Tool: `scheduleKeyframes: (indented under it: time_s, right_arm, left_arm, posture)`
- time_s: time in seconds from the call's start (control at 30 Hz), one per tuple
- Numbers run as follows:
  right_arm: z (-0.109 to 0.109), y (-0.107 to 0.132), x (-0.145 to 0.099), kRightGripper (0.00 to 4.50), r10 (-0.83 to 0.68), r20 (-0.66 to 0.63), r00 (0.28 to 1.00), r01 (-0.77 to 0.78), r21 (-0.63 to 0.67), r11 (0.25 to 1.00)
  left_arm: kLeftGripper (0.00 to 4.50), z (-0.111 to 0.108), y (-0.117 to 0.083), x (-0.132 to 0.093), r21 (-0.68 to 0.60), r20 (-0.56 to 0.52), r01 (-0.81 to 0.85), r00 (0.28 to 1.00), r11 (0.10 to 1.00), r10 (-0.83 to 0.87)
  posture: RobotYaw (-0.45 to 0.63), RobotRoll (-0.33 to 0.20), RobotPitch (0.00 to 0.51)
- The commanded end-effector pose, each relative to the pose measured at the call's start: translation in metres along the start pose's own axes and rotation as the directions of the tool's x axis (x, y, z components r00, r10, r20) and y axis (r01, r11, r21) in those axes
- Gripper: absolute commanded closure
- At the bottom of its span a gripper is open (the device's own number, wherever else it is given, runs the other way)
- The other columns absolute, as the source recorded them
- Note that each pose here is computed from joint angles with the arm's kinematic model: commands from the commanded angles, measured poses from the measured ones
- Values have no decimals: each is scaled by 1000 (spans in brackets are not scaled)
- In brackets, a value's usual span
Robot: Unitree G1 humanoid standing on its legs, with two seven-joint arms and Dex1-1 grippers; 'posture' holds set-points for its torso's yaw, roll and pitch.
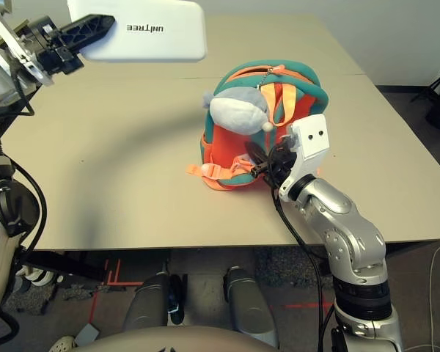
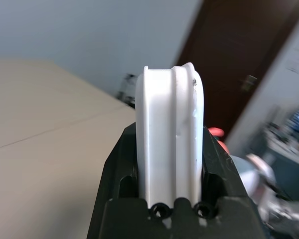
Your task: Put the pencil case into the backpack and zip it.
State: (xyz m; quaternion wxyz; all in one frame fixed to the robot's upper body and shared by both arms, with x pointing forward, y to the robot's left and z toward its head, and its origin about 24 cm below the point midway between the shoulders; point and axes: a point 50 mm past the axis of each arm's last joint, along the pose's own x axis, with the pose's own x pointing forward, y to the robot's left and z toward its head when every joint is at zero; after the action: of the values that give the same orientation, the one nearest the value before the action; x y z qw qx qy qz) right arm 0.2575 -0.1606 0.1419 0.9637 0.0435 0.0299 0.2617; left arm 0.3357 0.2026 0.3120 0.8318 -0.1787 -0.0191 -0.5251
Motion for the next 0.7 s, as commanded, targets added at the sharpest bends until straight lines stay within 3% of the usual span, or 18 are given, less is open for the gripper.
scheduleKeyframes:
  time_s: [0.03,0.17,0.7]
  right_arm:
    - [-14,2,3,4169,21,-73,997,-20,15,1000]
    - [-12,2,5,4169,7,-48,999,-4,76,997]
    - [-10,5,6,4169,0,-38,999,3,84,996]
  left_arm:
    - [3208,7,-15,11,36,-31,101,994,994,-100]
    - [3208,3,-14,20,36,-66,126,990,991,-124]
    - [3209,-11,0,35,170,-228,125,970,977,-85]
  posture:
    - [-247,0,100]
    - [-253,0,104]
    - [-273,0,104]
